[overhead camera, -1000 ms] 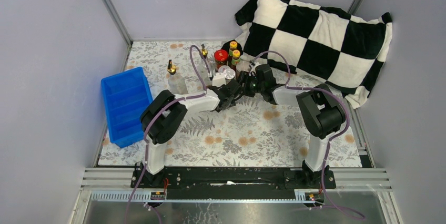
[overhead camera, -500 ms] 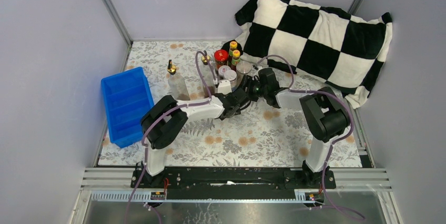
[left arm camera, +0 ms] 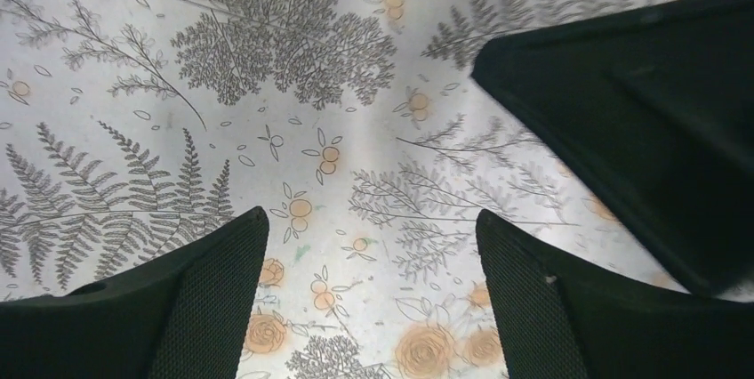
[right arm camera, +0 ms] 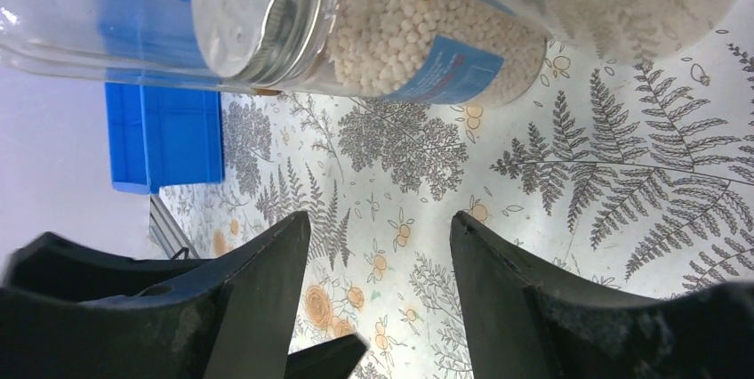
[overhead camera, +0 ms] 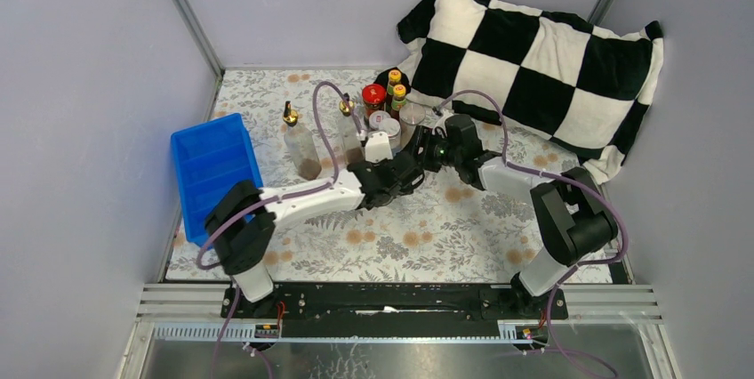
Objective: Organize the condiment bottles
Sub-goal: Move the bottle to the center of the board, then pick up the storage box at the corner of the board.
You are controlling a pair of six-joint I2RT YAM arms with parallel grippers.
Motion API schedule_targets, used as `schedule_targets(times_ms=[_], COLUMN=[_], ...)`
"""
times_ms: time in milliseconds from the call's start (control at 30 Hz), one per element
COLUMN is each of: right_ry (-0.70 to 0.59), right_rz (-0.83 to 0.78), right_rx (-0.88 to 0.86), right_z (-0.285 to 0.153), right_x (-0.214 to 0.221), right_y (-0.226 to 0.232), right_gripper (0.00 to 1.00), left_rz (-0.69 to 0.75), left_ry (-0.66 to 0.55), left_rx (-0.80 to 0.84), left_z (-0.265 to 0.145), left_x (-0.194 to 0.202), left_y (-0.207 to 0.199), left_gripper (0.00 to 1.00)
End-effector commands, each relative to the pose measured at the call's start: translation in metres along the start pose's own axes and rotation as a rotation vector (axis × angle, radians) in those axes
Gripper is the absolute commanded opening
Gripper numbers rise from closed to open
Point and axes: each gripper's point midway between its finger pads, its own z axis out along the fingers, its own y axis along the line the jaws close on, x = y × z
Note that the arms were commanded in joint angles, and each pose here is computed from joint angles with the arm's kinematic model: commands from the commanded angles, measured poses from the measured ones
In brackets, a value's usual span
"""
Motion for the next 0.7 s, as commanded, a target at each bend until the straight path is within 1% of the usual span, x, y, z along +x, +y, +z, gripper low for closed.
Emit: schedule_targets(times_ms=[0, 67, 167, 233, 300, 467, 500, 600, 667], right_ry=[0.018, 0.023, 0.036, 0.049, 0.065, 0.083, 0.084, 0.069, 0.090], right_rz=[-0.029, -0.038, -0.061, -0.083, -0.108, -0.165, -0.173, -0.207, -0.209], right_rx=[-0.043, -0.048, -0.058, -0.062, -0.065, -0.075, -0.083, -0.113, -0.121], right_z=[-0.013, -0.018, -0.029, -0.039, -0.049, -0.071, -0.074, -0.083, -0.088], right_x=[0.005, 0.006, 0.011, 0.015, 0.019, 0.024, 0.023, 0.018, 0.020], right_y=[0.017, 0.019, 0.025, 0.028, 0.031, 0.040, 0.043, 0.055, 0.059], right_gripper=[0.67, 0.67, 0.67, 0.67, 0.67, 0.67, 0.67, 0.67, 0.67], left_rz=[-0.002, 0.000, -0.005, -0.008, -0.027, -0.104, -0.126, -0.160, -0.191], left_ry=[-0.097, -0.133, -0.192, -0.225, -0.239, -0.259, -0.257, -0.248, -0.234], left_rx=[0.024, 0.035, 0.029, 0.000, -0.041, -0.169, -0.211, -0.298, -0.364], left_z=[-0.036, -0.055, -0.085, -0.104, -0.114, -0.114, -0.110, -0.099, -0.090], left_x=[-0.030, -0.044, -0.065, -0.077, -0.085, -0.096, -0.097, -0.095, -0.091], left_y=[0.007, 0.013, 0.034, 0.058, 0.081, 0.146, 0.162, 0.193, 0.215], left_gripper=[0.93, 0.98, 0.99, 0.99, 0.99, 0.99, 0.99, 0.99, 0.99])
